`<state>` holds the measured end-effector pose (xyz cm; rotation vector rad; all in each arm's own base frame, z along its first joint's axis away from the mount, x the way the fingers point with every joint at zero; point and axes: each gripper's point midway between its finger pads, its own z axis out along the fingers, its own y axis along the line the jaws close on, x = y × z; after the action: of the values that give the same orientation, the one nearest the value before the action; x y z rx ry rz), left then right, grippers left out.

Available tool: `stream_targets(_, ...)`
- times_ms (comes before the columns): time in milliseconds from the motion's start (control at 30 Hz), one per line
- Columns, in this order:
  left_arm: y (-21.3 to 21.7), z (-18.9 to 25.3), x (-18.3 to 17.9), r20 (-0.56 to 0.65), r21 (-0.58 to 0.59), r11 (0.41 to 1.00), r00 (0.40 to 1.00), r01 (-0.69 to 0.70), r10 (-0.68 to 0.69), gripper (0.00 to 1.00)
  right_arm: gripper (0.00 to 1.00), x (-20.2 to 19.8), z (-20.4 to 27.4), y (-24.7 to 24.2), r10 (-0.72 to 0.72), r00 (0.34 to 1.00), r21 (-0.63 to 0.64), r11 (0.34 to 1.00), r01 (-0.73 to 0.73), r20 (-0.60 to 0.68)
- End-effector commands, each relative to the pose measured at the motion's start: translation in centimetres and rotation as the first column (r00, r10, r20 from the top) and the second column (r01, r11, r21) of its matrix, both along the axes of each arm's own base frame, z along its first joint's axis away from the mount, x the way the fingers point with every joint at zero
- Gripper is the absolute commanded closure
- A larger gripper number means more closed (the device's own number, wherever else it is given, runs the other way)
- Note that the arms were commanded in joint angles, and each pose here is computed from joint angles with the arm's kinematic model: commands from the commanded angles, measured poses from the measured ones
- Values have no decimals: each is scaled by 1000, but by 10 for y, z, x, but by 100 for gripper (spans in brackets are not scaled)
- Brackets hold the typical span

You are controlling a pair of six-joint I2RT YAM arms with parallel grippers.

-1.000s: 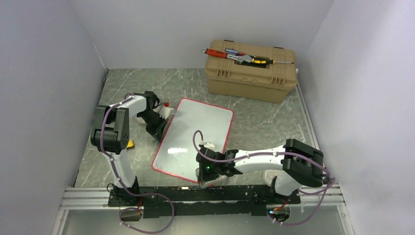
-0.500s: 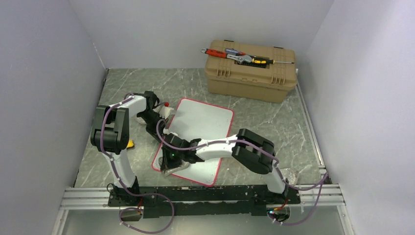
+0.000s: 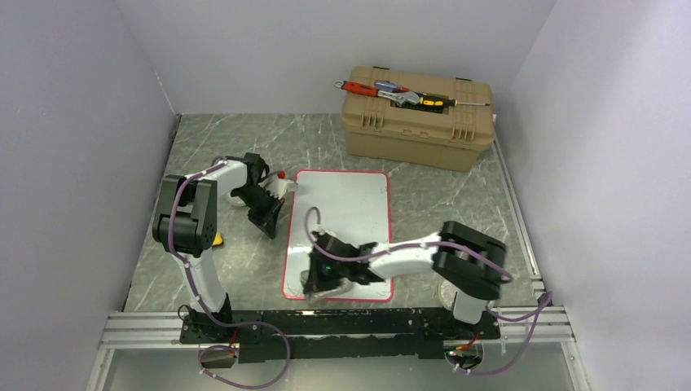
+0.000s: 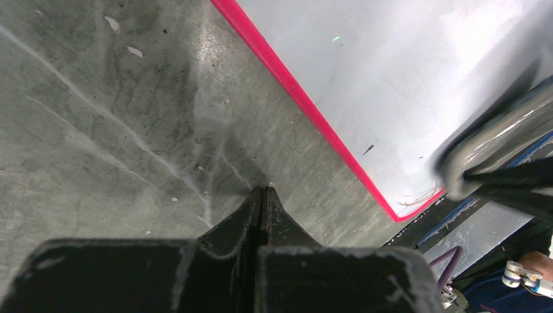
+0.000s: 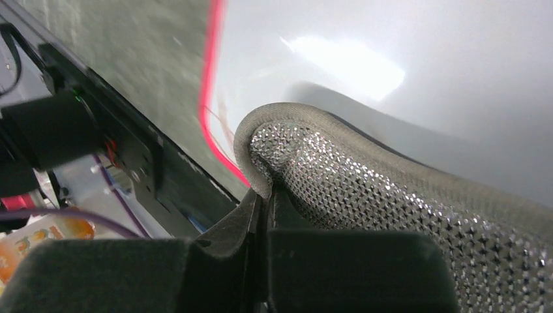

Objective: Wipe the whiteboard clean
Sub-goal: Erase the whiteboard at the center of the board.

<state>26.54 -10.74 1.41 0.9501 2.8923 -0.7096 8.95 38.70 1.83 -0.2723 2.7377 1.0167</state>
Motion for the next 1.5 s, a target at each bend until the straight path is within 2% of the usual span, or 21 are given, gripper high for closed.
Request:
stream_targets(0, -7, 11, 7, 28, -29, 1000, 1000, 8, -8, 96, 100, 3, -48, 5, 106, 994, -240, 966, -100, 11)
stream_targets(67, -11, 30, 10, 48, -56, 998, 999, 4, -2, 96, 100, 6, -45, 20, 128, 992, -221, 968, -120, 18)
stream_targets(200, -18, 60, 18, 100, -97, 995, 995, -11, 20, 93, 100, 17, -23, -1, 88, 994, -215, 974, -72, 64)
stream_targets(267, -23, 69, 20, 101, -109, 994, 995, -15, 26, 91, 100, 29, 8, -16, 25, 993, -156, 988, -7, 113)
stream_targets(367, -30, 79, 29, 174, -64, 998, 985, 8, 4, 93, 100, 48, 38, -51, -95, 981, -116, 987, 115, 168)
stream_targets(467, -35, 106, 43, 332, -16, 999, 943, 33, -26, 94, 100, 68, 38, -105, -242, 953, -145, 952, 269, 183)
stream_targets(500, -36, 110, 48, 373, -32, 999, 928, 18, -5, 87, 100, 74, 35, -124, -290, 939, -162, 933, 320, 184)
stream_targets(533, -32, 106, 64, 432, -24, 998, 900, -55, 60, 56, 100, 79, 33, -139, -327, 926, -169, 918, 359, 190)
stream_targets(567, -20, 89, 69, 450, 33, 993, 889, -117, 89, 52, 100, 83, 34, -151, -355, 912, -167, 906, 390, 205)
stream_targets(600, -14, 70, 60, 406, 75, 992, 912, -104, 65, 59, 100, 87, 36, -159, -371, 902, -165, 897, 410, 223)
stream_targets(633, -21, 68, 54, 332, 57, 997, 943, -51, 29, 66, 100, 90, 37, -166, -382, 893, -168, 889, 425, 238)
stream_targets(667, -29, 62, 47, 242, 27, 999, 970, -20, 12, 87, 100, 93, 39, -173, -395, 884, -178, 879, 443, 248)
stream_targets(700, -34, 56, 46, 187, 12, 1000, 982, -8, 6, 95, 100, 94, 40, -176, -403, 880, -176, 875, 450, 250)
stream_targets(767, -41, 48, 49, 148, -10, 1000, 989, -10, 12, 96, 100, 95, 38, -178, -409, 880, -174, 874, 454, 240)
stream_targets(900, -52, 40, 48, 169, -47, 999, 985, -13, 21, 97, 100, 89, 24, -180, -407, 889, -202, 872, 446, 209)
stream_targets(1100, -59, 14, 34, 69, -67, 997, 996, -45, 50, 94, 100, 81, 14, -161, -385, 911, -151, 901, 406, 150)
stream_targets(1267, -61, -3, 26, 53, -47, 998, 998, -33, 35, 80, 100, 65, 11, -109, -264, 957, -153, 948, 280, 117)
stream_targets(1367, -55, -19, 26, 42, 20, 999, 998, -39, 38, 76, 100, 51, 2, -69, -179, 980, -166, 968, 191, 85)
stream_targets(1467, -48, -33, 25, 26, 85, 995, 999, -48, 46, 77, 100, 38, -7, -28, -95, 993, -161, 981, 104, 62)
